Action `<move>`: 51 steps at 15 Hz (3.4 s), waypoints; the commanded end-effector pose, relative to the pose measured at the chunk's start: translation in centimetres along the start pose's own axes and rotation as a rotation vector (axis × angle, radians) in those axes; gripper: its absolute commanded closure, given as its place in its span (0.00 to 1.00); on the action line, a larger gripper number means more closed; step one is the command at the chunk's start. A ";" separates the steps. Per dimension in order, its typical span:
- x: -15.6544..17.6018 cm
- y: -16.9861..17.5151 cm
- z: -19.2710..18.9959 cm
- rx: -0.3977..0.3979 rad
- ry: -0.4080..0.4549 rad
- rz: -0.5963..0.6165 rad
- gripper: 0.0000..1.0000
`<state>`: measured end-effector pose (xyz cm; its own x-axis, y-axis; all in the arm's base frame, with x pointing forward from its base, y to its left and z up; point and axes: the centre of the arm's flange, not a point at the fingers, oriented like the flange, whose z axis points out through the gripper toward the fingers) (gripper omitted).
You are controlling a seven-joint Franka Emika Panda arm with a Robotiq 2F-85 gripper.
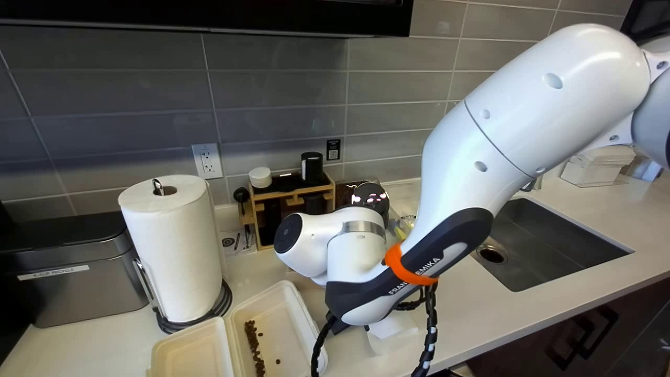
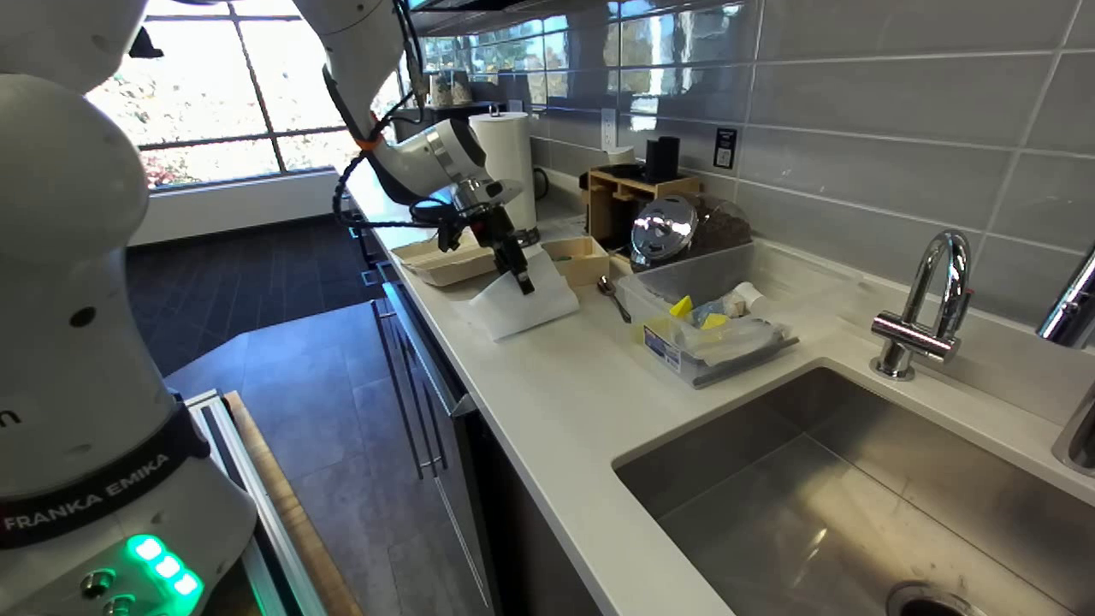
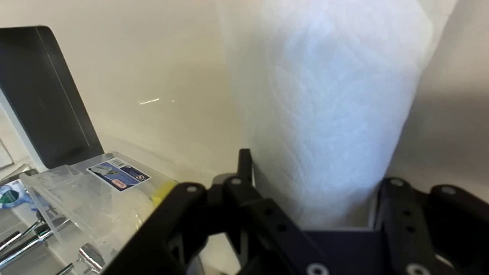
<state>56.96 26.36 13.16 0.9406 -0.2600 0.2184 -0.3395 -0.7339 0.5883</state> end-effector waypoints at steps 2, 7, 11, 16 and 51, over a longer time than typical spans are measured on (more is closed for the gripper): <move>-0.7 0.9 -0.5 -0.049 0.016 -0.026 0.45; -0.8 1.0 -1.2 -0.075 0.035 -0.046 0.55; -1.0 1.1 -1.4 -0.094 0.042 -0.057 0.52; -1.1 1.1 -1.4 -0.112 0.043 -0.071 0.75; 1.7 6.2 -5.0 0.287 -0.131 -0.125 1.00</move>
<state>58.44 24.82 20.02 0.9727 -0.2253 0.0559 -0.2287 -0.8889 0.3968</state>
